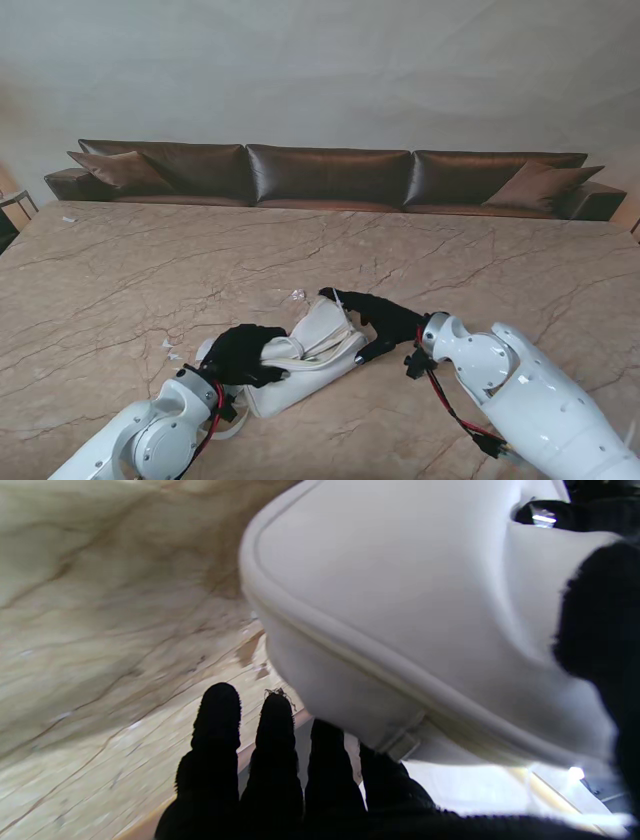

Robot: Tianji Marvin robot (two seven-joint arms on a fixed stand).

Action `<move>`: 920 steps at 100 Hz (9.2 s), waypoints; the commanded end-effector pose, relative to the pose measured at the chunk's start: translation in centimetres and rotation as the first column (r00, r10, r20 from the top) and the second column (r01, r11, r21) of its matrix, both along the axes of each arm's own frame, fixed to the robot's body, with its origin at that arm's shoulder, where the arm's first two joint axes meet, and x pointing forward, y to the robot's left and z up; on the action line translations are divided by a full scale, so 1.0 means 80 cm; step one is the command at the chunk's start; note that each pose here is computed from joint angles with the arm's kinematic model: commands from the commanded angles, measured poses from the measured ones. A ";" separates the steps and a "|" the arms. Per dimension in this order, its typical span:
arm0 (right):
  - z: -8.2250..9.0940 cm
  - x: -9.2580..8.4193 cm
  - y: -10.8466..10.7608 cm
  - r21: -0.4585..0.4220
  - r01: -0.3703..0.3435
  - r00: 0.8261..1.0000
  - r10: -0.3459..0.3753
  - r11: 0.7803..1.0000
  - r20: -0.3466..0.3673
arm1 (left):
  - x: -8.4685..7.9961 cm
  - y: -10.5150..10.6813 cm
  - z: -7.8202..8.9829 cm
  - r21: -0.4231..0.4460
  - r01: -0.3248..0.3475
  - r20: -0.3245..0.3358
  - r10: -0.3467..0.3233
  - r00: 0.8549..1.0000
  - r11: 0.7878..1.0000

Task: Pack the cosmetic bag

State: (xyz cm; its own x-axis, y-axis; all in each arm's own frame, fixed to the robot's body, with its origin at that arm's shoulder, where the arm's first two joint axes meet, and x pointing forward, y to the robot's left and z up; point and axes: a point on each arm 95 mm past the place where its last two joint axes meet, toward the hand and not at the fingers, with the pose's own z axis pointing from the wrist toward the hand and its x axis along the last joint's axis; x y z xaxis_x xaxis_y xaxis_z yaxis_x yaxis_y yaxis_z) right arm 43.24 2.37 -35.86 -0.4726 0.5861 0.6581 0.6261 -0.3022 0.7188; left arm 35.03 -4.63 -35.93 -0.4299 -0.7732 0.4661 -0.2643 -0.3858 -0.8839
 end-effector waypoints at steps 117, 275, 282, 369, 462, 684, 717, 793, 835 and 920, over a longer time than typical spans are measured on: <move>-0.049 0.008 0.058 0.310 0.124 0.988 -0.146 0.943 0.050 | -0.019 0.054 0.058 0.020 -0.085 0.077 0.083 0.994 0.996; -0.042 0.016 0.076 0.283 0.059 0.995 -0.079 0.957 0.060 | 0.031 -0.077 0.069 0.267 -0.006 0.270 -0.069 0.960 0.964; -0.042 0.016 0.076 0.280 0.060 0.995 -0.080 0.958 0.060 | 0.035 -0.074 0.070 0.278 -0.004 0.265 -0.073 0.961 0.961; -0.048 0.013 0.072 0.250 0.078 0.991 -0.101 0.965 0.083 | 0.031 -0.054 0.075 0.145 0.066 0.062 -0.076 0.995 0.987; -0.049 0.014 0.060 0.203 0.143 0.977 -0.170 0.969 0.125 | 0.028 -0.013 0.087 -0.081 0.211 -0.119 -0.219 0.968 0.974; -0.067 0.014 -0.019 0.224 0.307 0.880 -0.365 0.925 0.304 | -0.013 0.178 0.066 0.002 -0.011 -0.082 0.011 0.997 1.000; -0.055 0.008 -0.016 0.193 0.273 0.881 -0.326 0.942 0.344 | -0.018 0.147 0.069 -0.007 0.037 -0.046 -0.037 0.998 0.999; 0.052 -0.011 0.014 -0.111 0.102 0.905 -0.046 0.989 0.424 | -0.020 0.118 0.077 -0.025 0.042 0.004 -0.042 0.999 0.999; 0.098 -0.015 0.075 -0.166 0.001 0.907 0.069 0.986 0.415 | -0.021 0.107 0.072 -0.033 0.040 0.003 -0.040 0.999 0.999; 0.057 0.012 0.190 -0.428 -0.142 0.877 0.313 0.893 0.364 | -0.028 0.105 0.068 -0.009 0.014 0.057 -0.013 0.998 1.000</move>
